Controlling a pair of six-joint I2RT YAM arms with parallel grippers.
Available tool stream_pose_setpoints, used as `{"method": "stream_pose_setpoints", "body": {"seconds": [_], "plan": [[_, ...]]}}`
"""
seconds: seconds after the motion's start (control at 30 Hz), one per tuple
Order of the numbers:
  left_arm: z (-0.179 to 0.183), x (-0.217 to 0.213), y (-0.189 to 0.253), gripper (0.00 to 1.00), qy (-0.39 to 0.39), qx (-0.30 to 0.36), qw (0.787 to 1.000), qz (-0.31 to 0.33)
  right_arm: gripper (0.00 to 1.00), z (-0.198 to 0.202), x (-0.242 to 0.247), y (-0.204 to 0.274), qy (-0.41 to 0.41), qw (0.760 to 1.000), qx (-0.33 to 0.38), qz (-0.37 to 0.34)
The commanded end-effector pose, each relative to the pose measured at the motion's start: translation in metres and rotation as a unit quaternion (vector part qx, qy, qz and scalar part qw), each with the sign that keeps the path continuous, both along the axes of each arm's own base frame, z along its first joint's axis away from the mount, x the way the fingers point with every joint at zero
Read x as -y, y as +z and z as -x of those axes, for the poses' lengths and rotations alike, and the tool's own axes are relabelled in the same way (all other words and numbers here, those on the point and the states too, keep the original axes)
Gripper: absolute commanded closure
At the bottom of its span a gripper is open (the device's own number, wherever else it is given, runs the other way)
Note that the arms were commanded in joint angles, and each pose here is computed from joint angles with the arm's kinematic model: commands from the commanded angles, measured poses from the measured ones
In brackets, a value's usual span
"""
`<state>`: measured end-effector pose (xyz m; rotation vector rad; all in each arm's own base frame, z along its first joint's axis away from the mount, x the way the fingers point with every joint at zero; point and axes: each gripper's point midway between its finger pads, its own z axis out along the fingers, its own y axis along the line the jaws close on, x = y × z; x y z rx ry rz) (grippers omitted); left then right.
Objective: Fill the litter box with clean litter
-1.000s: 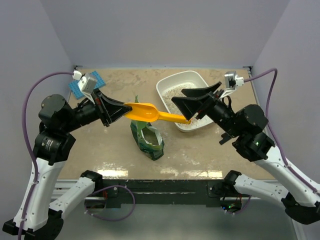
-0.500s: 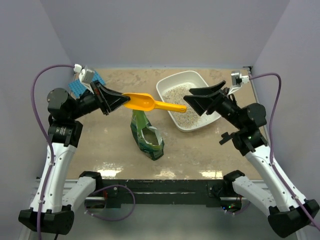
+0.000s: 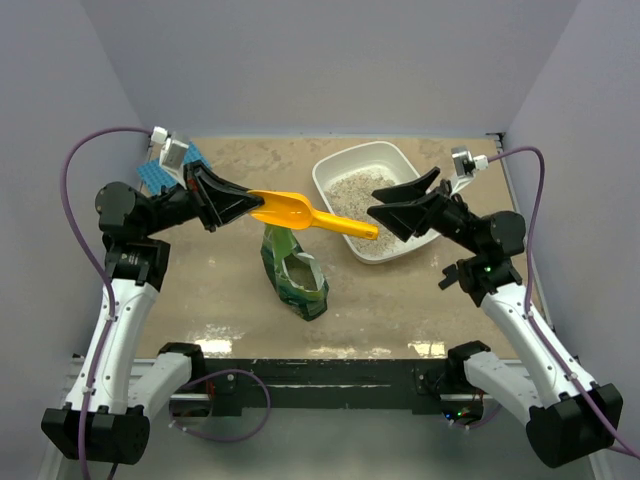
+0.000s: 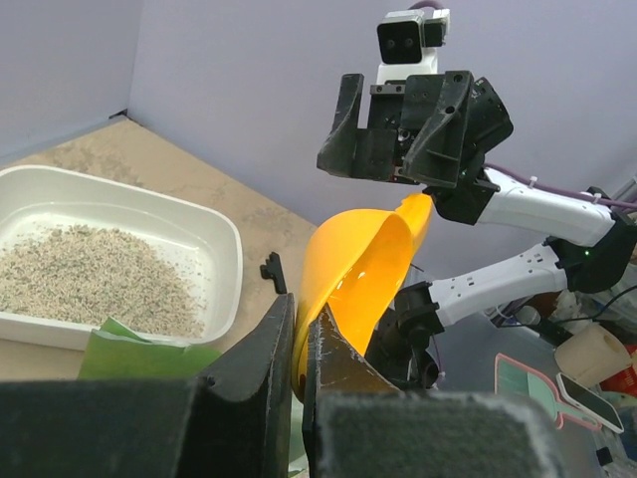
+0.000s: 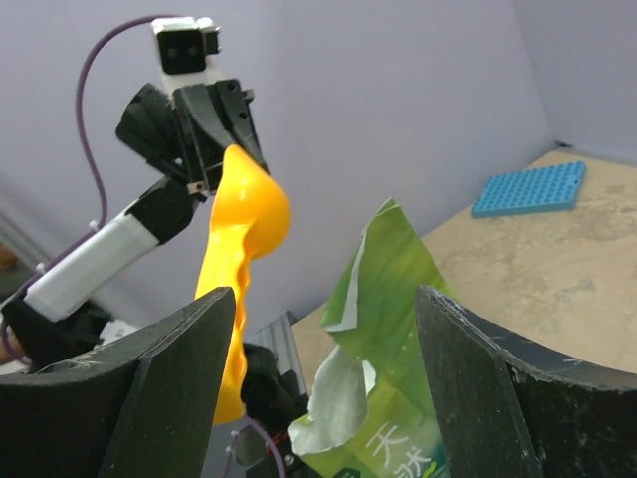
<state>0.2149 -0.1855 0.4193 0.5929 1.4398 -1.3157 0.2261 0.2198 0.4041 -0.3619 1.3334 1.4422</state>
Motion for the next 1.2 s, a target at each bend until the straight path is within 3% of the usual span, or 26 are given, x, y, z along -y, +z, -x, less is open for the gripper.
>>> {"method": "stream_pose_setpoints", "body": {"seconds": [0.0, 0.57, 0.8, 1.17], "plan": [[-0.001, 0.0, 0.004, 1.0, -0.006, 0.017, 1.0, 0.002, 0.23, 0.023, -0.003, 0.014, 0.046, 0.998, 0.045, -0.009], [-0.011, -0.002, -0.003, 1.0, 0.01, 0.011, 1.0, -0.011, 0.26, 0.034, -0.04, 0.006, 0.08, 0.996, 0.032, 0.005], [-0.013, -0.002, -0.004, 1.0, 0.013, 0.008, 1.0, -0.012, 0.38, 0.034, -0.041, 0.004, 0.082, 0.996, 0.03, 0.008], [-0.017, -0.004, -0.004, 1.0, 0.026, 0.005, 1.0, -0.016, 0.44, 0.039, -0.048, 0.001, 0.094, 0.995, 0.028, 0.012]]}}
